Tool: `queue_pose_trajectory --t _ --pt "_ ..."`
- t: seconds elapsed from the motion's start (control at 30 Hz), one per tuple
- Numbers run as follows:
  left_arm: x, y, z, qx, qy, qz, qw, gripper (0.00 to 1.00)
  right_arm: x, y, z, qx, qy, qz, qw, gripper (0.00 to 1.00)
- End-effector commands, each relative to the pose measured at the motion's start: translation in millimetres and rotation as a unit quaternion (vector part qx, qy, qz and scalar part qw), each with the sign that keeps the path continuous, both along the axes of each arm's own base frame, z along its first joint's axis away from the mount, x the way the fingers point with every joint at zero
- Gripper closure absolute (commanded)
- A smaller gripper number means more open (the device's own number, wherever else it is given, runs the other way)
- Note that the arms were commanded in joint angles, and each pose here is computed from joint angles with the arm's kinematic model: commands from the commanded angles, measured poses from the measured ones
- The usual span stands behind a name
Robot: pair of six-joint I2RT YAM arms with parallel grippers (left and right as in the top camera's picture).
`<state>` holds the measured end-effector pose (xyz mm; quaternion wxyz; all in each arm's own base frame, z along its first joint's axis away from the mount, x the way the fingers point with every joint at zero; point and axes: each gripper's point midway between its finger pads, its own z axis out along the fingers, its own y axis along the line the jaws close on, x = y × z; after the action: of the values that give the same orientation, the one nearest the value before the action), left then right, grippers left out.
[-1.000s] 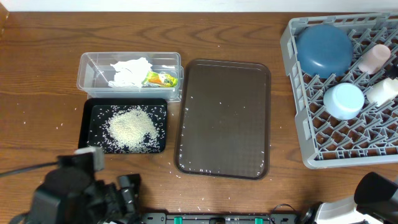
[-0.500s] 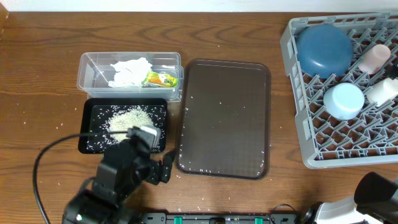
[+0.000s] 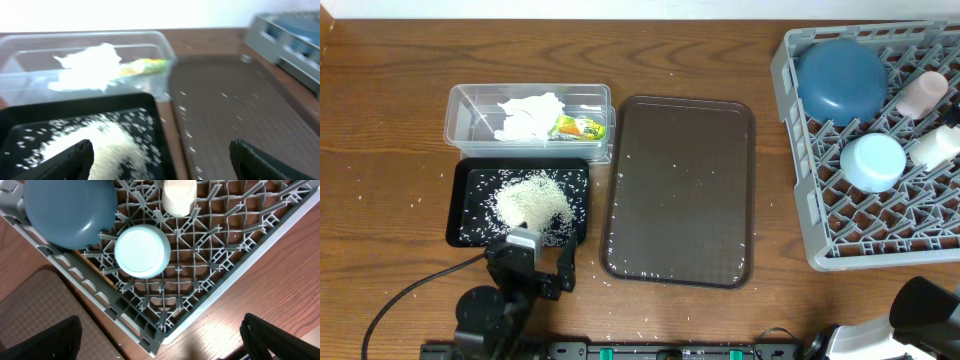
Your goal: Sort waste into correct bins and load items into the dishwasher rack
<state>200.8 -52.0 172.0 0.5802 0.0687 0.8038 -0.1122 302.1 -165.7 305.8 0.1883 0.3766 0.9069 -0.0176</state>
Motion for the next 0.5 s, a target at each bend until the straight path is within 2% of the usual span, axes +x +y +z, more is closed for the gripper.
queue_pose_trajectory --t 0.0,0.17,0.47 --pt "9.9 8.5 -0.9 0.002 -0.021 0.021 1.0 0.11 -0.6 -2.8 -2.3 -0.002 0.006 0.0 1.0 0.01" --pt "25.0 15.1 7.6 0.005 -0.079 0.041 0.996 0.11 -0.6 -2.8 -2.3 -0.002 0.006 0.0 1.0 0.01" --pt "42.1 12.5 -13.8 0.001 -0.123 0.038 0.992 0.11 -0.6 -2.8 -2.3 -0.002 0.006 0.0 1.0 0.01"
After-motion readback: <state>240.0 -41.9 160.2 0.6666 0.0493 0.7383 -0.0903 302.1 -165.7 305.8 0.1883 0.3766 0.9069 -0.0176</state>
